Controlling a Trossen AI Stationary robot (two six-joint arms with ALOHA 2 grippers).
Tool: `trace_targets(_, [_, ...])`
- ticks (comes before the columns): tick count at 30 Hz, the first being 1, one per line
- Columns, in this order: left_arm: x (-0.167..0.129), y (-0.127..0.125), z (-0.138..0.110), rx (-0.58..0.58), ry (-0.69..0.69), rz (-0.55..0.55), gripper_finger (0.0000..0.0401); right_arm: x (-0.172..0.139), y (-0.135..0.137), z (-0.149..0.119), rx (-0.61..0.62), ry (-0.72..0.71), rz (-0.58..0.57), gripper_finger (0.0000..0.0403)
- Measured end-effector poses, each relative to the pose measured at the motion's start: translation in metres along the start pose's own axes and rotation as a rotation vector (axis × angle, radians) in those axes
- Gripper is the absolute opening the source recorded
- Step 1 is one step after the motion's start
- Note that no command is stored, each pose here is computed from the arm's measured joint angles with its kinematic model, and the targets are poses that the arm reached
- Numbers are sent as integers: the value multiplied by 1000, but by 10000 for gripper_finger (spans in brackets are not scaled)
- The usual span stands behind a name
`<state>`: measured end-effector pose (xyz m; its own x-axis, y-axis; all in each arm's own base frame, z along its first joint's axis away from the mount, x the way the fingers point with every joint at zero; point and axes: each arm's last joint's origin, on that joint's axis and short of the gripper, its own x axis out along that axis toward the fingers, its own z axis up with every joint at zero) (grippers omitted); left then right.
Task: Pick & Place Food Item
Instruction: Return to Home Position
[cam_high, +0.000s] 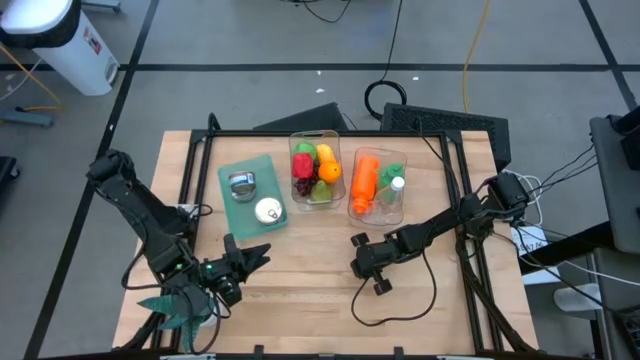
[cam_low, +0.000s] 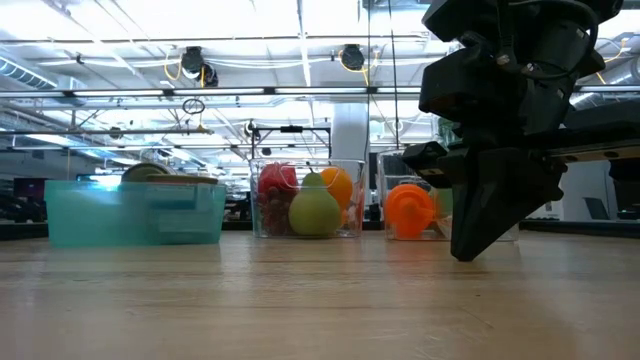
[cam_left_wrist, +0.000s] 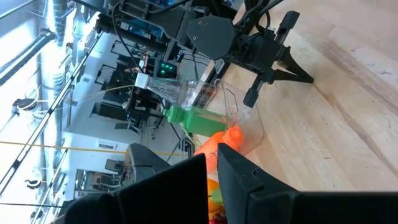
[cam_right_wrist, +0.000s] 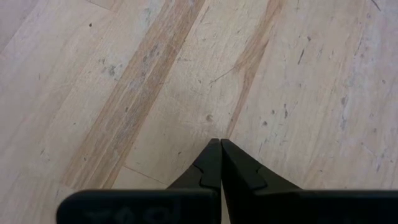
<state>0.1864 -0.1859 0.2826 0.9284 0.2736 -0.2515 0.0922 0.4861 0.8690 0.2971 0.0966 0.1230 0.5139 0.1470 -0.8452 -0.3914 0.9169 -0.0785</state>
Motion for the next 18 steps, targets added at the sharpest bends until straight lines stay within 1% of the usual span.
trace_targets(7, [2, 1, -1, -12, 6, 4, 0, 0, 0, 1, 0, -8, -1, 0])
trace_targets(11, [0, 6, -3, 17, 41, 60, 0, 0, 0, 1, 3, -9, 0, 0])
trace_targets(15, [-11, 15, -5, 68, 21, 69, 0, 0, 0, 1, 3, -10, 6, 0])
trace_targets(18, [-24, 28, -11, 46, 1, 78, 0, 0, 0, 1, 3, -14, 20, 0])
